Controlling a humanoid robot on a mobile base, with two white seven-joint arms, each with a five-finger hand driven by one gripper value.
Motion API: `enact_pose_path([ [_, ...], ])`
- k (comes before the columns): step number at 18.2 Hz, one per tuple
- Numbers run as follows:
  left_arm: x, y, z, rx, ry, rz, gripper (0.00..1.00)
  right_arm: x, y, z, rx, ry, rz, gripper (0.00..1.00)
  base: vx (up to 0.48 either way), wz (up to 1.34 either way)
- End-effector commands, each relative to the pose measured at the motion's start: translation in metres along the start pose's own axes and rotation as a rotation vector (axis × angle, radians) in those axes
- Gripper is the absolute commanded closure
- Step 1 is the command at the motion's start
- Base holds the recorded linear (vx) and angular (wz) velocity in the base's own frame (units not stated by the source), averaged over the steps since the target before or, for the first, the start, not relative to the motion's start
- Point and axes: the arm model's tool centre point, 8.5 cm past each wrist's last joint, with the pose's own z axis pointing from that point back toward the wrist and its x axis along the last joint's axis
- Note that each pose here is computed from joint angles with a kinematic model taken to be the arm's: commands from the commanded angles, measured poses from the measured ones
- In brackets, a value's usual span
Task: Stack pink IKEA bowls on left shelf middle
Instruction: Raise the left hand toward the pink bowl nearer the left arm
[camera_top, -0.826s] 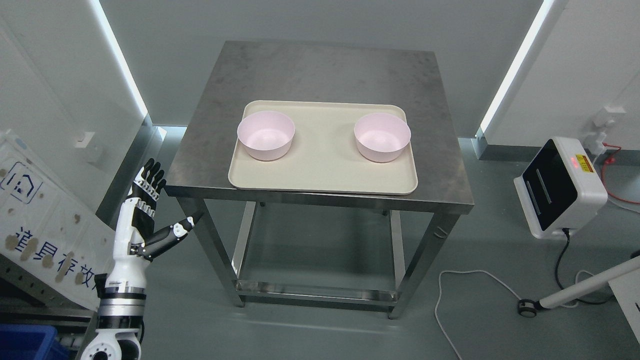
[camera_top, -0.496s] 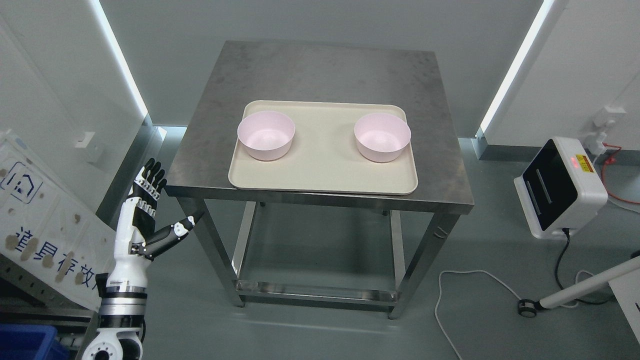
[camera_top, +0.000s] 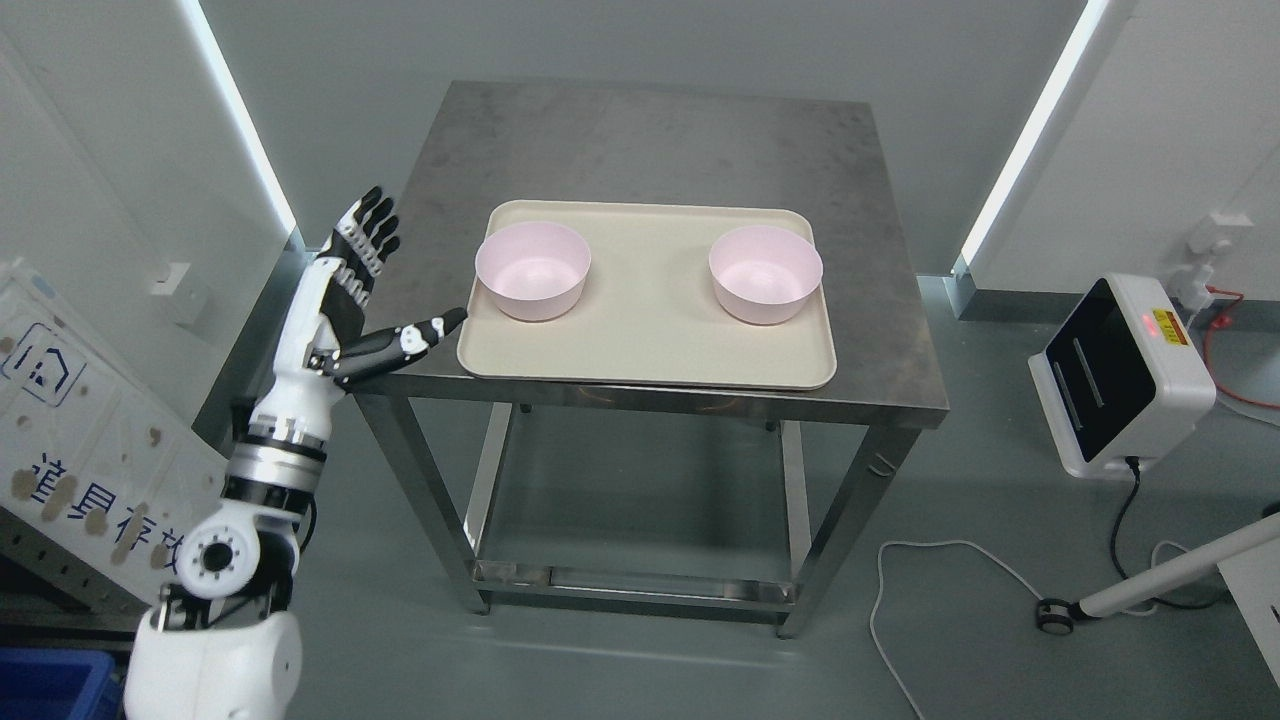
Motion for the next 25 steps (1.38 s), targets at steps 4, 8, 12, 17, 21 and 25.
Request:
enact_pose_path([
  [4,-0.020,-0.079,-0.128,-0.413,0.206,-0.253,0.00,-0.007,-0.011,-0.001,-0.018,-0.006,-0.011,0.00,0.000,0.00],
  [8,-0.060,-0.082,-0.136,-0.477,0.382,-0.393,0.02,-0.007,-0.011,-0.001,-0.018,-0.006,-0.011,0.00,0.000,0.00],
  [12,-0.076,-0.064,-0.146,-0.472,0.504,-0.477,0.03,-0.007,-0.011,-0.001,-0.018,-0.006,-0.011,0.00,0.000,0.00],
  [17,-0.096,-0.044,-0.132,-0.470,0.586,-0.520,0.06,-0.007,-0.011,-0.001,-0.018,-0.006,-0.011,0.00,0.000,0.00],
  [21,-0.098,-0.004,-0.124,-0.395,0.615,-0.531,0.07,-0.007,-0.011,-0.001,-0.018,-0.005,-0.011,0.00,0.000,0.00],
  [25,-0.089,0.023,-0.127,-0.309,0.601,-0.510,0.11,-0.007,-0.011,-0.001,-0.018,-0.006,-0.011,0.00,0.000,0.00],
])
